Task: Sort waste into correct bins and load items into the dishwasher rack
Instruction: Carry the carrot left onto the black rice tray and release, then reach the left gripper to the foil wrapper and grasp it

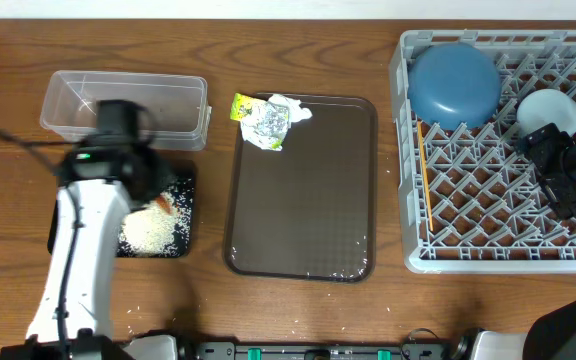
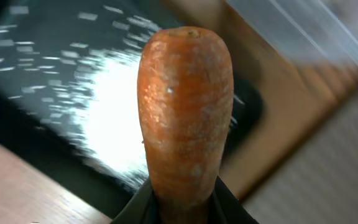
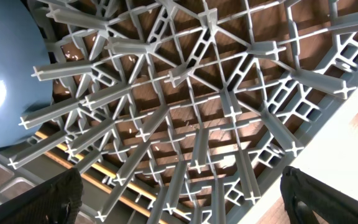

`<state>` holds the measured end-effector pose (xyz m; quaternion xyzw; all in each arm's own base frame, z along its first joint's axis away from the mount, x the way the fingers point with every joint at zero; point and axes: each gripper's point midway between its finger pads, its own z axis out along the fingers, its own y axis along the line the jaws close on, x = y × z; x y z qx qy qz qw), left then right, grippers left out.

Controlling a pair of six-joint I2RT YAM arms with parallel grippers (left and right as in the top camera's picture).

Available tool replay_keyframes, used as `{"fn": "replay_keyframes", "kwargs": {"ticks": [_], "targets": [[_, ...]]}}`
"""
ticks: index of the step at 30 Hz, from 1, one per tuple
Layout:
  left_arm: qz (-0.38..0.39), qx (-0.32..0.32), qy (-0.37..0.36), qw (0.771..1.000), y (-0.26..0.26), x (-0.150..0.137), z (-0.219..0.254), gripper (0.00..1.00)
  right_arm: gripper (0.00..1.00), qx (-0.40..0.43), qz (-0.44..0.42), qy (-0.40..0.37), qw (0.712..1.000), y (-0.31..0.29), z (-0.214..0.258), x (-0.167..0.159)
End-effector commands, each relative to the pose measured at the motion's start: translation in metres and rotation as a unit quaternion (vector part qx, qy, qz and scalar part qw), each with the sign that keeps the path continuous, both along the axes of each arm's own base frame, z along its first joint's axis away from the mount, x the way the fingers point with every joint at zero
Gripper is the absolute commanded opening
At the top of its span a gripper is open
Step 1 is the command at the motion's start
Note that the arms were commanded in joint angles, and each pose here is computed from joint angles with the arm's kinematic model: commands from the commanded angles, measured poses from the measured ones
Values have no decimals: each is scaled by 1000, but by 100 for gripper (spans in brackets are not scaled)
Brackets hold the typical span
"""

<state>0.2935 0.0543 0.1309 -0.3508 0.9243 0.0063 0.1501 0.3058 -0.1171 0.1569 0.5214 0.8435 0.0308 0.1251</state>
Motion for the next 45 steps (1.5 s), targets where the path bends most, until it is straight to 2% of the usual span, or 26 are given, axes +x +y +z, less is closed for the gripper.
{"fn": "replay_keyframes", "kwargs": {"ticks": [1, 6, 12, 14, 15, 16, 17, 18, 23, 29, 31, 35, 39, 43, 45], "targets": [[83, -11, 20, 996, 28, -12, -14, 15, 99, 3, -14, 4, 1000, -3, -2, -3], [121, -22, 63, 990, 44, -24, -40, 17, 99, 3, -14, 4, 1000, -3, -2, -3], [124, -24, 73, 989, 50, -10, -64, 17, 99, 3, -14, 4, 1000, -3, -2, -3], [125, -24, 72, 989, 51, -6, -69, 25, 99, 3, -14, 4, 1000, -3, -2, -3], [124, -24, 71, 989, 52, -4, -71, 37, 99, 3, -14, 4, 1000, -3, -2, -3], [125, -23, 69, 990, 52, -3, -72, 58, 99, 3, -14, 4, 1000, -3, -2, -3], [125, -23, 68, 990, 52, -2, -72, 82, 99, 3, -14, 4, 1000, -3, -2, -3], [124, -23, 67, 990, 52, -2, -71, 88, 99, 3, -14, 4, 1000, -3, -2, -3], [90, -46, 50, 994, 43, 5, -62, 91, 99, 3, -14, 4, 1000, -3, -2, -3], [20, -131, -50, 990, 6, 31, -11, 93, 99, 3, -14, 4, 1000, -3, -2, -3], [-9, -151, -98, 984, -9, 39, 14, 93, 99, 3, -14, 4, 1000, -3, -2, -3], [-151, -179, -189, 954, -61, 48, 68, 94, 99, 3, -14, 4, 1000, -3, -2, -3], [-228, -157, -180, 944, -101, 43, 103, 94, 99, 3, -14, 4, 1000, -3, -2, -3], [-273, -84, -99, 953, -116, 45, 116, 94, 99, 3, -14, 4, 1000, -3, -2, -3], [-300, -68, -59, 950, -129, 52, 116, 94, 99, 3, -14, 4, 1000, -3, -2, -3]]}}
